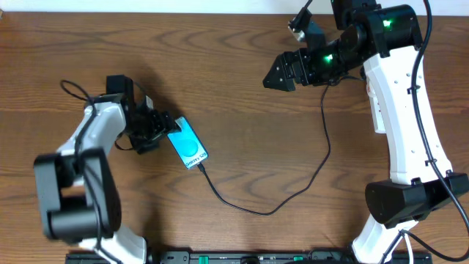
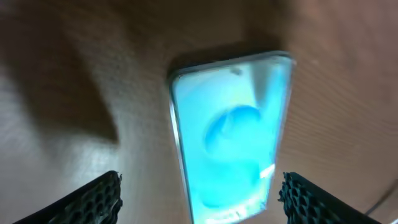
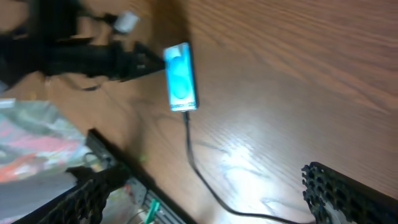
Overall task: Plug charger to phone and switch on socket
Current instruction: 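Lower the phone flat onto the table with the left gripper and release, then move the right gripper to the white power strip beside the charger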
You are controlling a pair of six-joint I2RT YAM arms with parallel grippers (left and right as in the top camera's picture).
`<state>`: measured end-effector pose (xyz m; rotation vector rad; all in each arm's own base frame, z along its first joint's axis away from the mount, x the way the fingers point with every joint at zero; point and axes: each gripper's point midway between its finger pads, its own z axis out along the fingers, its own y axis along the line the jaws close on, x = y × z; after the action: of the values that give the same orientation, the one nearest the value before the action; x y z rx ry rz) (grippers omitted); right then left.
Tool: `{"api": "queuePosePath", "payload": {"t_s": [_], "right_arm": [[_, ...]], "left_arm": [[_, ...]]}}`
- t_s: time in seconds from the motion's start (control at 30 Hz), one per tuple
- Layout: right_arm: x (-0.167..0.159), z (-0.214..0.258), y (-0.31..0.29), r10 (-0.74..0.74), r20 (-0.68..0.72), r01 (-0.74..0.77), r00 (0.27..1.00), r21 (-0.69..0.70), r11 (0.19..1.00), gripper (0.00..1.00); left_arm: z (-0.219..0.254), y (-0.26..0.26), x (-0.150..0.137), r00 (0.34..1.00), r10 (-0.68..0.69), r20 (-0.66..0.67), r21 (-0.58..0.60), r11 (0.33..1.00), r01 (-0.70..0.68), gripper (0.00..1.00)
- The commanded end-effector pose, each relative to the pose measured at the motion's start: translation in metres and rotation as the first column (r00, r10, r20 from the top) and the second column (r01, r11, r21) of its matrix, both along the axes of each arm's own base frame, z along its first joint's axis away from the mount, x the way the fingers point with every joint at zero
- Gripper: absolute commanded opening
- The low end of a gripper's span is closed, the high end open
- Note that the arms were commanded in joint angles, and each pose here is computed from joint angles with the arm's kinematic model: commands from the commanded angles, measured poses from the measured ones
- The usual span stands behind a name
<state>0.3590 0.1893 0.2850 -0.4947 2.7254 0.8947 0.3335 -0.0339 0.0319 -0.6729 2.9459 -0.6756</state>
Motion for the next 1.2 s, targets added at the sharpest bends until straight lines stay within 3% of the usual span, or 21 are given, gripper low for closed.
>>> {"api": "queuePosePath", "payload": {"t_s": [0.0, 0.07, 0.3, 0.4, 0.5, 0.6, 0.67, 0.83, 0.97, 1.17], "right_arm": [[0.009, -0.005, -0.027, -0.103, 0.038, 0.107, 0.994, -0.137, 0.985, 0.99], [0.016, -0.009, -0.046, -0.171, 0.048, 0.177, 0.984, -0.197, 0.964, 0.99], [0.040, -0.012, -0.135, -0.413, 0.063, 0.416, 0.908, -0.239, 0.877, 0.99], [0.052, -0.009, -0.199, -0.583, 0.080, 0.584, 0.809, -0.224, 0.780, 0.99], [0.056, -0.003, -0.278, -0.765, 0.099, 0.768, 0.636, -0.180, 0.615, 0.99], [0.057, 0.004, -0.324, -0.858, 0.116, 0.865, 0.500, -0.128, 0.486, 0.99], [0.063, 0.011, -0.346, -0.881, 0.151, 0.893, 0.449, -0.080, 0.442, 0.99], [0.087, 0.012, -0.353, -0.857, 0.157, 0.865, 0.491, 0.030, 0.501, 0.99], [0.113, -0.051, -0.330, -0.771, -0.044, 0.771, 0.635, 0.105, 0.628, 0.99], [0.110, -0.146, -0.315, -0.620, -0.233, 0.653, 0.749, 0.098, 0.751, 0.99]], "left_arm": [[0.063, 0.007, 0.008, 0.981, 0.011, 0.191, 0.055, 0.998, -0.022, 0.85], [0.100, 0.007, 0.006, 0.956, 0.012, 0.294, 0.062, 0.998, -0.032, 0.90], [0.184, 0.008, -0.021, 0.856, 0.020, 0.517, 0.091, 0.993, -0.079, 0.92], [0.207, 0.007, -0.035, 0.817, 0.016, 0.577, 0.094, 0.992, -0.086, 0.92], [0.218, 0.005, -0.046, 0.798, 0.014, 0.603, 0.095, 0.992, -0.089, 0.92], [0.218, 0.005, -0.049, 0.800, 0.014, 0.600, 0.095, 0.992, -0.088, 0.92], [0.216, 0.005, -0.050, 0.807, 0.015, 0.590, 0.094, 0.992, -0.087, 0.92], [0.215, 0.005, -0.050, 0.810, 0.015, 0.586, 0.095, 0.992, -0.087, 0.92], [0.215, 0.005, -0.051, 0.811, 0.014, 0.585, 0.095, 0.992, -0.086, 0.92], [0.213, 0.007, -0.052, 0.816, 0.016, 0.577, 0.105, 0.990, -0.094, 0.92]]}}
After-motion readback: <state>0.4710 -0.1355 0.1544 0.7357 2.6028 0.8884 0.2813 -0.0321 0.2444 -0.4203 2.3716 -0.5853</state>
